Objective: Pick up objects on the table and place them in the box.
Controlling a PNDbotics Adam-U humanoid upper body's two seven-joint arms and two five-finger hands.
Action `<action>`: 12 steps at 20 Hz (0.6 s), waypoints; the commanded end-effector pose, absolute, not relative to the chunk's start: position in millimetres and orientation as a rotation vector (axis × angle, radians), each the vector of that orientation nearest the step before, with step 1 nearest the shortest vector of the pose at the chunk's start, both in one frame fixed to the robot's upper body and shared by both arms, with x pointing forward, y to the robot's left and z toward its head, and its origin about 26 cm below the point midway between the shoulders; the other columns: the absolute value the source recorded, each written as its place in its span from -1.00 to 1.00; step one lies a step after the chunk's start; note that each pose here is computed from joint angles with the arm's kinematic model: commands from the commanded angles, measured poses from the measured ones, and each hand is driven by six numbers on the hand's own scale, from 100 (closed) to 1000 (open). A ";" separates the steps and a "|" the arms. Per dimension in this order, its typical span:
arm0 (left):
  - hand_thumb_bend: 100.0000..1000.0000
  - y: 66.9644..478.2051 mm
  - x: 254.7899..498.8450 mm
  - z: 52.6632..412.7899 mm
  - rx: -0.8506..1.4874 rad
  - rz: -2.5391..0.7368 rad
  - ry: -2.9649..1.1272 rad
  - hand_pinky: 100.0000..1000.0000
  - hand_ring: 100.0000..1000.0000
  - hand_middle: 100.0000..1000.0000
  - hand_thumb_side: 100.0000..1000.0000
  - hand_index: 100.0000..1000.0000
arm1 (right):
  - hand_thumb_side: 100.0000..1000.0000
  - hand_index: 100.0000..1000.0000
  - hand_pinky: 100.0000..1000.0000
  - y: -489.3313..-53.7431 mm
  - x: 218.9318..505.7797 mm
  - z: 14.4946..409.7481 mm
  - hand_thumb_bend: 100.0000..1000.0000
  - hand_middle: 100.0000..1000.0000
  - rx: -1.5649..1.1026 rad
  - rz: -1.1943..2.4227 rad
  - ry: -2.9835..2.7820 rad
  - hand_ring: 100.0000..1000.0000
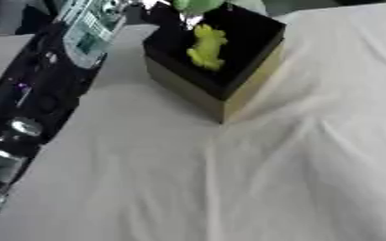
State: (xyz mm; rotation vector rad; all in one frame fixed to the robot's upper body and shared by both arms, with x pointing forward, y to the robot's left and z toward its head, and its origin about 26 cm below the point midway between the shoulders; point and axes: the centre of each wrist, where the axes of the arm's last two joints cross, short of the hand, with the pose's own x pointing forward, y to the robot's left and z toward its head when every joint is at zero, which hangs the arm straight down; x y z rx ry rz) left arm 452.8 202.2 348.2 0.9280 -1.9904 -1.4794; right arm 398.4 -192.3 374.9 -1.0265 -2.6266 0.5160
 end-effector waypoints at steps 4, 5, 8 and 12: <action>-1.00 198.0 464.2 347.6 0.956 -1.498 -2.000 -0.01 0.19 0.16 -0.50 0.29 | -0.53 0.51 0.63 -191.8 388.9 386.8 -1.00 0.12 -1.020 0.485 -2.671 0.48; -1.00 196.7 466.2 345.8 0.966 -1.506 -1.998 0.04 0.24 0.19 -0.49 0.33 | -0.53 0.51 0.63 -191.2 388.5 386.5 -1.00 0.12 -1.015 0.483 -2.672 0.48; -1.00 195.0 471.5 341.9 1.032 -1.525 -1.983 0.10 0.31 0.24 -0.46 0.38 | -0.52 0.51 0.63 -189.9 387.3 385.6 -1.00 0.12 -1.001 0.479 -2.674 0.48; -0.90 196.1 475.2 337.7 1.113 -1.560 -1.947 0.36 0.55 0.44 -0.10 0.58 | -0.52 0.51 0.63 -190.8 386.3 385.0 -1.00 0.12 -0.998 0.471 -2.671 0.47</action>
